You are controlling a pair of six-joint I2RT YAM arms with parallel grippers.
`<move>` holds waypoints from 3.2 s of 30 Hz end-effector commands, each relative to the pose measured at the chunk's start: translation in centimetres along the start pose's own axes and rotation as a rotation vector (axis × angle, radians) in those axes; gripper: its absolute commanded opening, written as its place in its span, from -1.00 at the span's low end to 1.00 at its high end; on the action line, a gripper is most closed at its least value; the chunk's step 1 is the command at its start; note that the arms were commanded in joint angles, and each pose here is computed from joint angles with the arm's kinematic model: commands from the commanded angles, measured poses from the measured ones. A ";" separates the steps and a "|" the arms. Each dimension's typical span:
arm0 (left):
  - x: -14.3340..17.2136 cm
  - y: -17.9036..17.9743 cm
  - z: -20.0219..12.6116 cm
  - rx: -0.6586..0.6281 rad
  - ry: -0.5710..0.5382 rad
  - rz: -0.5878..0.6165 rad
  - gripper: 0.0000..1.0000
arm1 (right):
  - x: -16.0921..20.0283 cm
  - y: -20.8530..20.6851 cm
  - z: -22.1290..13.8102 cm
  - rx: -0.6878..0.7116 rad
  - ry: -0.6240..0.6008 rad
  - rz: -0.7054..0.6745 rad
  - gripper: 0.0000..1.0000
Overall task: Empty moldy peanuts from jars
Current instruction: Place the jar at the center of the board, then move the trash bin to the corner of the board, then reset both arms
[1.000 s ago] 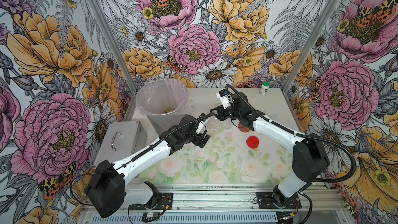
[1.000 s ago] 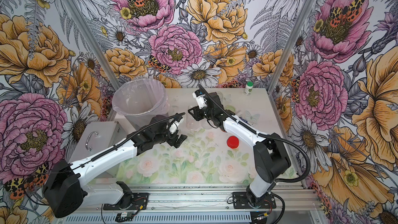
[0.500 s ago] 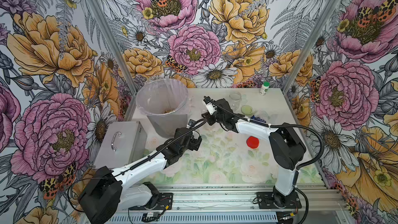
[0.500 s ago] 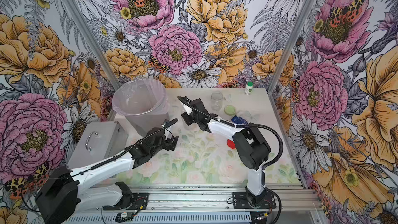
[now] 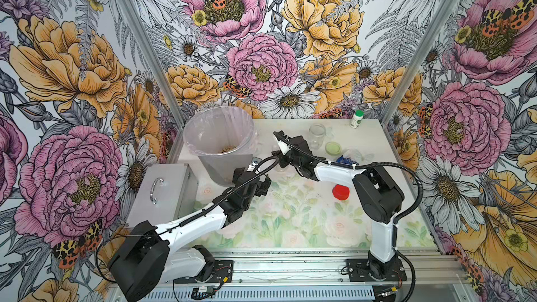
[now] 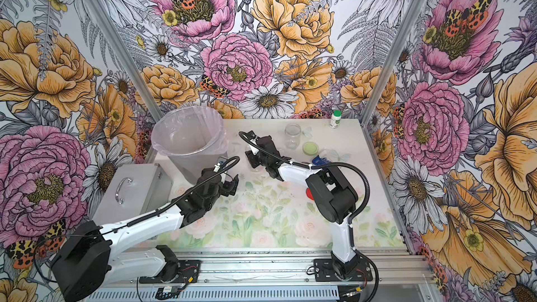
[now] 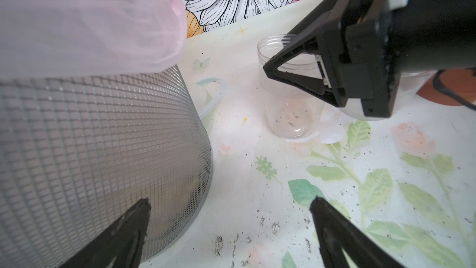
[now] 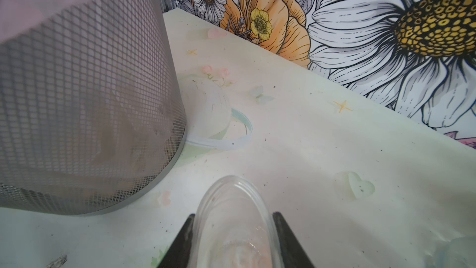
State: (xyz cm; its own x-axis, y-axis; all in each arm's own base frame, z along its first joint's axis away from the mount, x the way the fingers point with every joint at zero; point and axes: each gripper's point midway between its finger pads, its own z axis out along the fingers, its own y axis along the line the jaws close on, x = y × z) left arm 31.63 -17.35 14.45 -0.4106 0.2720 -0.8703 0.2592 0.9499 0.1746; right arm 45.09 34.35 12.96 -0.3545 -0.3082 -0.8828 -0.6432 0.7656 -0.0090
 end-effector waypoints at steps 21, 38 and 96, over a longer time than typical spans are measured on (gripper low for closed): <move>-2.8 -0.7 0.2 0.021 -0.074 -0.002 0.97 | -2.7 -0.6 -4.5 0.028 -0.062 0.000 0.87; -6.0 4.7 1.5 0.012 -0.129 -0.090 0.97 | -4.0 -5.5 -19.6 0.340 -0.150 0.146 0.99; 3.3 19.5 5.5 -0.318 -0.196 -0.282 0.97 | 12.0 -21.0 -24.8 0.971 -0.218 0.062 0.99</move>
State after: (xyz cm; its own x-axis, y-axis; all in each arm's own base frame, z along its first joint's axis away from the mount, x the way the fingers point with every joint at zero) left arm 40.24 1.83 12.31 -0.2827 0.0074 -0.9592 -0.1681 0.9841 0.0571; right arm 36.69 0.37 12.34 -0.2442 -0.2426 -0.9389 0.2572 0.9173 -0.3039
